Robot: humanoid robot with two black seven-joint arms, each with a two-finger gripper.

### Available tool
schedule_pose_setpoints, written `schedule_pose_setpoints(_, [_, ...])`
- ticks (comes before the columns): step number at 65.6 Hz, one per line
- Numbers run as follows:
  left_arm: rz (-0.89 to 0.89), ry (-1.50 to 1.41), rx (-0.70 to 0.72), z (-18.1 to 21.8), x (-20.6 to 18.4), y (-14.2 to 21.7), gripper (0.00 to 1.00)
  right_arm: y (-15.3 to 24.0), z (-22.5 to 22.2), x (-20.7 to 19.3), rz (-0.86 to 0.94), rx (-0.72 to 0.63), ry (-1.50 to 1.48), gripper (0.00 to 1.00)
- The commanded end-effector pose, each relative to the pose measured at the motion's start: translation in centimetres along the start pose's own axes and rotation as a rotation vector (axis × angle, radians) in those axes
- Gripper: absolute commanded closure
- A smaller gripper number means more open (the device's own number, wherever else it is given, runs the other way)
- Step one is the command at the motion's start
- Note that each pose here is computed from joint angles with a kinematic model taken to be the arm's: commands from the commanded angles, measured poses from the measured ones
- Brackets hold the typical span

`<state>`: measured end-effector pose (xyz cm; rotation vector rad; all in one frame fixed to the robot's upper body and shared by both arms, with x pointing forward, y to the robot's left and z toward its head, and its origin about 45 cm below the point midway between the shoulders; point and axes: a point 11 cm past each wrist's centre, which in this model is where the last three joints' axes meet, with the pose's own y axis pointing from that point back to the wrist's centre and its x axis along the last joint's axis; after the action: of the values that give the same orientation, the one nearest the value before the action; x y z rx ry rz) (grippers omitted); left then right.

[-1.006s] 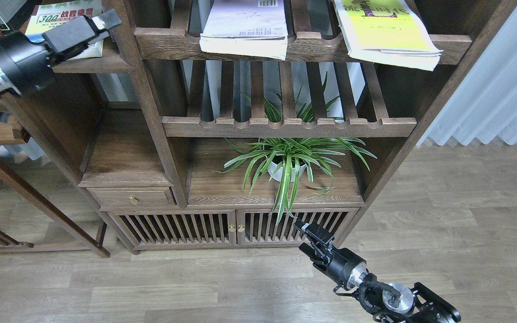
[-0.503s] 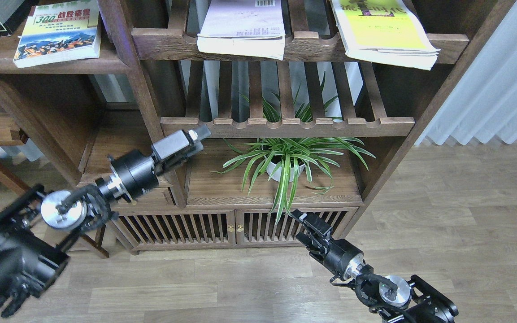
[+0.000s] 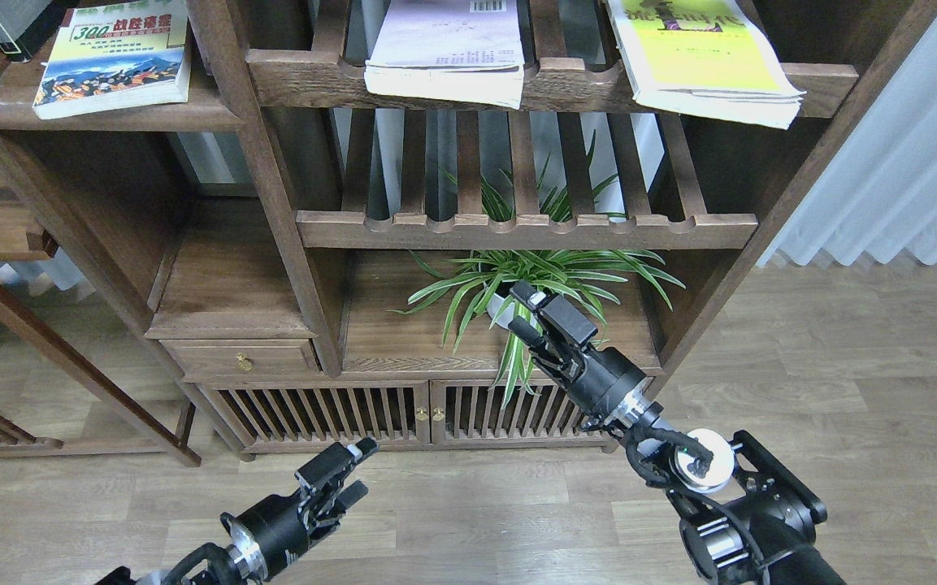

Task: Organize books on shelf
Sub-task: 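Reach the right gripper up to the yellow-green book on the top shelf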

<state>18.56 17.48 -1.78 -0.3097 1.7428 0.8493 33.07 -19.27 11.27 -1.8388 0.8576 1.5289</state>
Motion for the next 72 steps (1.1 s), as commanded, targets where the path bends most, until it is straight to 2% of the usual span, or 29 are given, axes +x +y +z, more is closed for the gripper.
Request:
schedule_pose_setpoints(1, [0.02, 0.021, -0.003, -0.6, 1.0, 0.5, 0.01, 0.3, -1.8, -1.7, -0.038, 0.016, 0.047, 0.03])
schedule_pose_setpoints(19, [0.057, 0.049, -0.014, -1.3, 2.5, 1.2, 0.01, 1.8, -6.4, -3.9, -0.083, 0.109, 0.085, 0.08])
schedule_pose_setpoints(26, [0.063, 0.053, -0.015, -1.4, 2.8, 1.4, 0.01, 2.1, -7.1, -4.5, -0.09, 0.112, 0.108, 0.09])
schedule_pose_setpoints(34, [0.066, 0.055, -0.015, -1.5, 2.9, 1.4, 0.01, 2.1, -8.0, -6.0, -0.136, 0.143, 0.11, 0.14])
schedule_pose_setpoints(72, [0.079, 0.061, -0.021, -1.4, 3.3, 1.6, 0.01, 2.8, -10.3, -10.3, -0.202, 0.167, 0.17, 0.12])
